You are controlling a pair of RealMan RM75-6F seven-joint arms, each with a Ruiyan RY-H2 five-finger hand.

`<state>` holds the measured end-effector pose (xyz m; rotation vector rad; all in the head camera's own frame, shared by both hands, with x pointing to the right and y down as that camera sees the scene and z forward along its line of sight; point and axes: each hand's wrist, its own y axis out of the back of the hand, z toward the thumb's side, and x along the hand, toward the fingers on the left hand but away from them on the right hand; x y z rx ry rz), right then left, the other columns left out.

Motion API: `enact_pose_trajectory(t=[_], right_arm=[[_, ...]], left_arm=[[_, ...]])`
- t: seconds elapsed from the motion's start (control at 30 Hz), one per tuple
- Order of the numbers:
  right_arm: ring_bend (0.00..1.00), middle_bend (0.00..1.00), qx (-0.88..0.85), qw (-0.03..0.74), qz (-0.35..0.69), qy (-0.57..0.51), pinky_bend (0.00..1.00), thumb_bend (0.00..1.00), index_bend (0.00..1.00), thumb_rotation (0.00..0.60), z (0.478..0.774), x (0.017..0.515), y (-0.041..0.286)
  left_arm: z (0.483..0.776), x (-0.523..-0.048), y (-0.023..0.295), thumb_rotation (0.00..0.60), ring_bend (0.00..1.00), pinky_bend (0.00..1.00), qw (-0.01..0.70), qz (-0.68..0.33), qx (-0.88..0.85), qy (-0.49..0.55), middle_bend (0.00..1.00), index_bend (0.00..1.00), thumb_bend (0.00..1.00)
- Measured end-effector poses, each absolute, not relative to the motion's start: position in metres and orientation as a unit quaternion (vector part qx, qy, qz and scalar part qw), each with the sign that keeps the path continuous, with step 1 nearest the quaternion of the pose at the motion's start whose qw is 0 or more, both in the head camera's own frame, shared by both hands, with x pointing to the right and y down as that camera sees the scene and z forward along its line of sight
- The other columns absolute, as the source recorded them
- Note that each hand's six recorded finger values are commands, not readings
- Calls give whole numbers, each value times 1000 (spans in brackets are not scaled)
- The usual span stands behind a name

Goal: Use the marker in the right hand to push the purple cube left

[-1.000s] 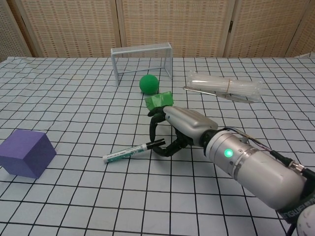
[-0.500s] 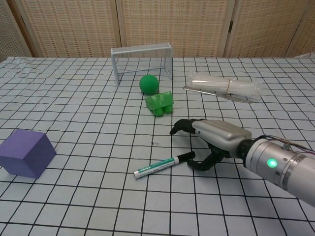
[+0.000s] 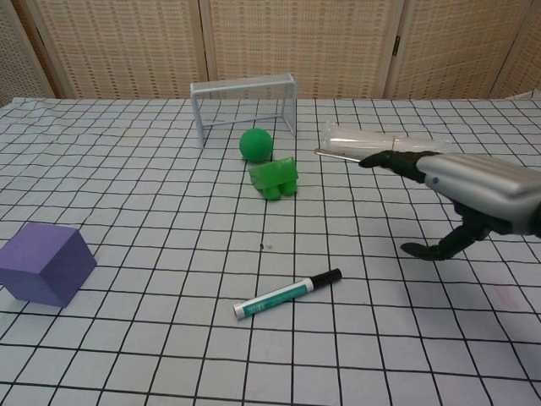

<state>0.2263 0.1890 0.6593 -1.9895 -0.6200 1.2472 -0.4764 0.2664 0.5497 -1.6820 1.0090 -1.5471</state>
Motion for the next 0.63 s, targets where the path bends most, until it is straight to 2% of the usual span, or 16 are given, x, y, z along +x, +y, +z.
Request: enact_pose_trajectory(t=[0.1, 0.23, 0.4, 0.63], right_arm=[[0, 0, -732, 375, 508, -257, 0, 209, 0, 600, 631, 265, 189], [0, 0, -677, 395, 559, -270, 0, 209, 0, 600, 597, 323, 204], [0, 0, -625, 392, 608, -293, 0, 209, 0, 600, 577, 374, 228], [0, 0, -606, 369, 615, -344, 0, 209, 0, 600, 558, 411, 235]], left_arm=[[550, -476, 267, 600, 0, 144, 320, -591, -634, 382, 0, 0, 402], [551, -475, 267, 600, 0, 144, 326, -597, -627, 380, 0, 0, 402], [555, -474, 267, 600, 0, 144, 336, -607, -614, 376, 0, 0, 403], [564, -462, 269, 600, 0, 144, 354, -610, -608, 364, 0, 0, 403]])
